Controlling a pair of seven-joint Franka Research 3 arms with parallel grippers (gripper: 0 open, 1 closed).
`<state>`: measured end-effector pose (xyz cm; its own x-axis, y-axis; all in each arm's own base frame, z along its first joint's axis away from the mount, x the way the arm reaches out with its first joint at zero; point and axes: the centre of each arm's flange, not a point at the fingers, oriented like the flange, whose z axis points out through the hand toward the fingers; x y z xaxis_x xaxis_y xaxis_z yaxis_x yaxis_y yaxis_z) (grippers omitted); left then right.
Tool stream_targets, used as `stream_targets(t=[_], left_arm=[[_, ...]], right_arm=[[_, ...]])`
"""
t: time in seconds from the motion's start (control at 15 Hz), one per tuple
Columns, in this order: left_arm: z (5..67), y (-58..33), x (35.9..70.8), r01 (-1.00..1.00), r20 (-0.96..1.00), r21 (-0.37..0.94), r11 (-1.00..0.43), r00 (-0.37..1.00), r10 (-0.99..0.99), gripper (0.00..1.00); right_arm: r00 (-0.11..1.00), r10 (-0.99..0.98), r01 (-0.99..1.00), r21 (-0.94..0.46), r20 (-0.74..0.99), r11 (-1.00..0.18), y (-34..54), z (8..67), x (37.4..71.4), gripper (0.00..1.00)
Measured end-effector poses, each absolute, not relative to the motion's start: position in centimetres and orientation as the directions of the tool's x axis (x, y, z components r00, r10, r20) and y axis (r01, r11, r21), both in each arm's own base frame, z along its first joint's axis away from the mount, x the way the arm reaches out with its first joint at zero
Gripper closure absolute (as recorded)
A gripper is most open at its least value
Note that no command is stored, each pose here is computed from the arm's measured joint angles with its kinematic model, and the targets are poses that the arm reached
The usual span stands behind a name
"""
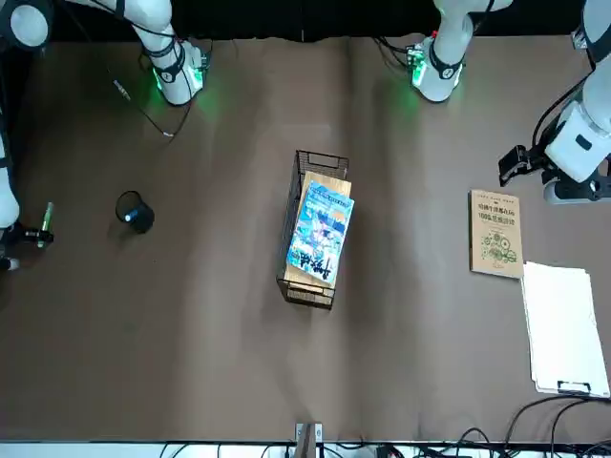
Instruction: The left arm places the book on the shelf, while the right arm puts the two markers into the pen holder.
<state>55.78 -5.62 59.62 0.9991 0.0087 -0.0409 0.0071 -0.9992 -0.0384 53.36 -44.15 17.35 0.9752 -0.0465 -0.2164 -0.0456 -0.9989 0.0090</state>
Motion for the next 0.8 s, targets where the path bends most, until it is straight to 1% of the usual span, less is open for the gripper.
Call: stream_targets(t=[0.07,0.13,0.27,0.4,0.67,0.8], left_arm=[[59.6,-5.6,55.8,0.008,-0.041,-0.039,-0.999,0.999,0.009,0.0],[59.6,-5.5,55.8,0.009,-0.041,-0.04,-0.999,0.999,0.011,0.0],[59.6,-5.3,55.8,0.013,-0.041,-0.04,-0.999,0.999,0.014,0.0],[59.6,-5.3,55.8,0.012,-0.04,-0.04,-0.999,0.999,0.013,0.0],[59.6,-5.4,55.8,0.011,-0.04,-0.04,-0.999,0.999,0.012,0.0],[59.6,-5.4,55.8,0.011,-0.04,-0.041,-0.999,0.999,0.013,0.0]], right_arm=[[0.975,-0.045,-0.043,0.012,-0.219,-0.999,-44.2,17.3,53.3,0.55],[0.975,-0.045,-0.043,0.014,-0.217,-0.999,-44.3,17.4,53.3,0.65],[0.975,-0.045,-0.043,0.014,-0.218,-0.999,-44.2,17.4,53.3,0.69],[0.975,-0.042,-0.04,0.014,-0.219,-0.999,-44.2,17.4,53.4,0.83],[0.971,0.072,0.071,-0.01,-0.227,-0.997,-43.9,17.4,53.5,0.82],[0.956,0.16,0.144,-0.081,-0.247,-0.986,-42.2,17.5,54.1,0.82]])
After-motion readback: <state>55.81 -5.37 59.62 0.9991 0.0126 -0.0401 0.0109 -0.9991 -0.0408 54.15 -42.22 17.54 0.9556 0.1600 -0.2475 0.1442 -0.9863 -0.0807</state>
